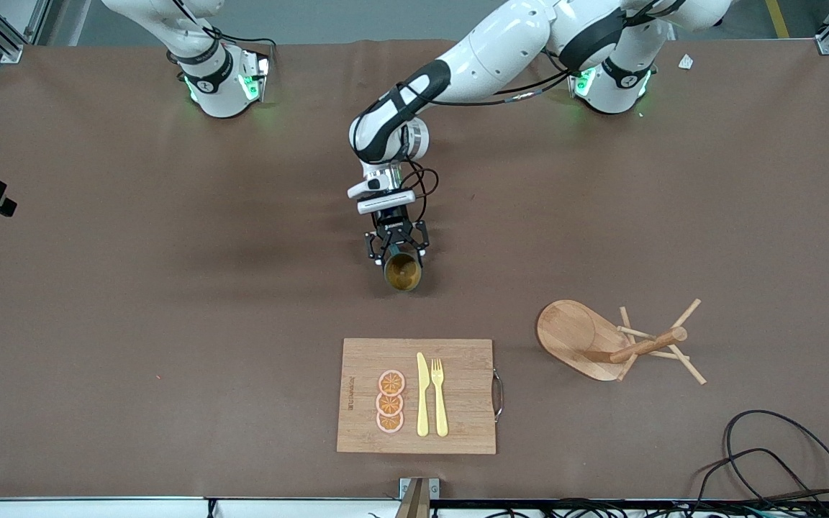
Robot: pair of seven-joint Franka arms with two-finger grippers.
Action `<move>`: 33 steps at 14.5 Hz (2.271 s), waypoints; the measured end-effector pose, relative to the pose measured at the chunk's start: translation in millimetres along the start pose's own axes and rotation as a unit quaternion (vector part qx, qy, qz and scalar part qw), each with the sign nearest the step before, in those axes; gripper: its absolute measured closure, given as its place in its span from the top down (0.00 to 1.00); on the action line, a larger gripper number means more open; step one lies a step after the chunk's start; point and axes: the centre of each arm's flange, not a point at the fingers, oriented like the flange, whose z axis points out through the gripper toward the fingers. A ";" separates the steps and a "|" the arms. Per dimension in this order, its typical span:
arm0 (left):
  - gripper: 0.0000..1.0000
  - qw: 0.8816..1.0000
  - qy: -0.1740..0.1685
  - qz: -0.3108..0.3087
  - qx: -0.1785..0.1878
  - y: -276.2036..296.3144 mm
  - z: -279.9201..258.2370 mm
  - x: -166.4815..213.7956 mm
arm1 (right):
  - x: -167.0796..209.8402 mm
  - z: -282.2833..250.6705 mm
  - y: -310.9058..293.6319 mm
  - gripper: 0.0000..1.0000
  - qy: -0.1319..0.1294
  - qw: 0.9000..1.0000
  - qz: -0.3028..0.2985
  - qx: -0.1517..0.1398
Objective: Transfer cup from left to right arm and place
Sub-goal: 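Lower the teal mug onto the table and open the left gripper, then raise the left gripper away while the right gripper reaches the mug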
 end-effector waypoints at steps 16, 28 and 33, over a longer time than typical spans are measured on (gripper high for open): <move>1.00 0.942 -0.201 -0.218 0.157 31.4 -105.1 108.5 | 0.0 0.0 -0.2 1.00 0.000 1.000 0.000 0.000; 1.00 0.875 -0.382 -0.229 0.187 -99.4 13.3 419.5 | 9.9 27.4 -26.8 1.00 -0.025 0.999 -0.032 0.006; 1.00 0.879 -0.418 -0.137 0.184 -199.7 122.2 461.2 | 30.2 92.7 -143.2 1.00 -0.052 0.997 -0.055 0.018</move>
